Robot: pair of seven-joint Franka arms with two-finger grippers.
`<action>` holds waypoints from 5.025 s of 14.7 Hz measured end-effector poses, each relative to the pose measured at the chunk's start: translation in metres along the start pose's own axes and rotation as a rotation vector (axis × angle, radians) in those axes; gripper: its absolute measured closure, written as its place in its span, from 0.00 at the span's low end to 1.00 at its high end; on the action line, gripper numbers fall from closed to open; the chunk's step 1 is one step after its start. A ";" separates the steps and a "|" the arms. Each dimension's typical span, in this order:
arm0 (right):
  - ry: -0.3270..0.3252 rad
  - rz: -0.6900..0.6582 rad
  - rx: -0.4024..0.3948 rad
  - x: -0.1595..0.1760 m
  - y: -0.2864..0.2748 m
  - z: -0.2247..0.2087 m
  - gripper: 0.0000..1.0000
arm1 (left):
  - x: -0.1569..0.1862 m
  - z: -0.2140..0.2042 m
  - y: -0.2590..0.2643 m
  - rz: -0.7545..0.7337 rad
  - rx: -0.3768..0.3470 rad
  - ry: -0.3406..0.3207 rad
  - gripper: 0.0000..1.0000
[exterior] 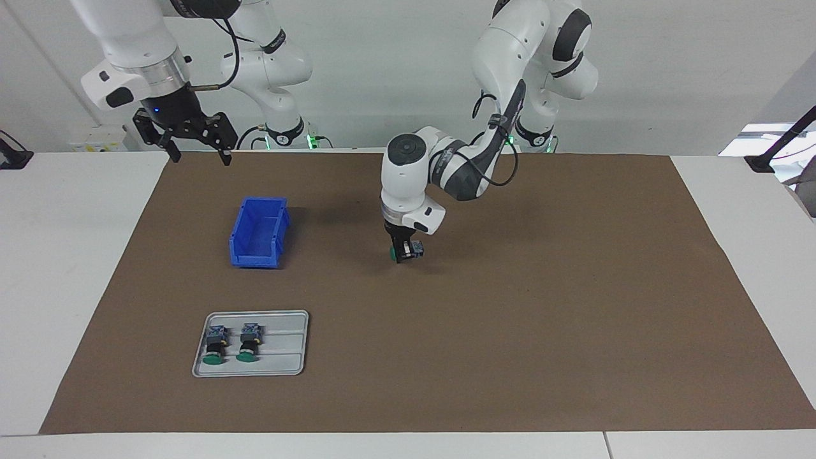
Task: Place and press button with both arms
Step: 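Grasp the green button with the left gripper and lift it, then lower the held button onto the table and open the left gripper, then raise the left gripper and position it above the button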
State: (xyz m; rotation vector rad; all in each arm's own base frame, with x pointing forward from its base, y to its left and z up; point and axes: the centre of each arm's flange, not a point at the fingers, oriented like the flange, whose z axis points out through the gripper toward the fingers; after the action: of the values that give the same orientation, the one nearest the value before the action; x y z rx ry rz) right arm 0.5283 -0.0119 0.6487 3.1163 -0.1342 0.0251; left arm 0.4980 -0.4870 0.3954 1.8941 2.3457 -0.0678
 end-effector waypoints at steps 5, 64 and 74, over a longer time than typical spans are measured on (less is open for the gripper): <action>0.003 -0.023 -0.001 0.002 0.035 0.001 0.01 | 0.040 -0.060 0.053 0.051 0.094 -0.219 0.67; -0.013 -0.061 -0.005 -0.001 0.040 0.002 0.01 | 0.193 0.154 0.047 0.092 0.187 -1.065 0.00; -0.013 -0.061 -0.005 -0.001 0.040 0.002 0.01 | 0.274 0.119 0.100 0.293 0.242 -1.028 0.00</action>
State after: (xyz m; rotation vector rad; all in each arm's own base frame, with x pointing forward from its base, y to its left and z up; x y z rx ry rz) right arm 0.5243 -0.0517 0.6479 3.1139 -0.0387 0.0032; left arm 0.5475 -0.2127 0.2476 1.6455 1.3944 -1.0440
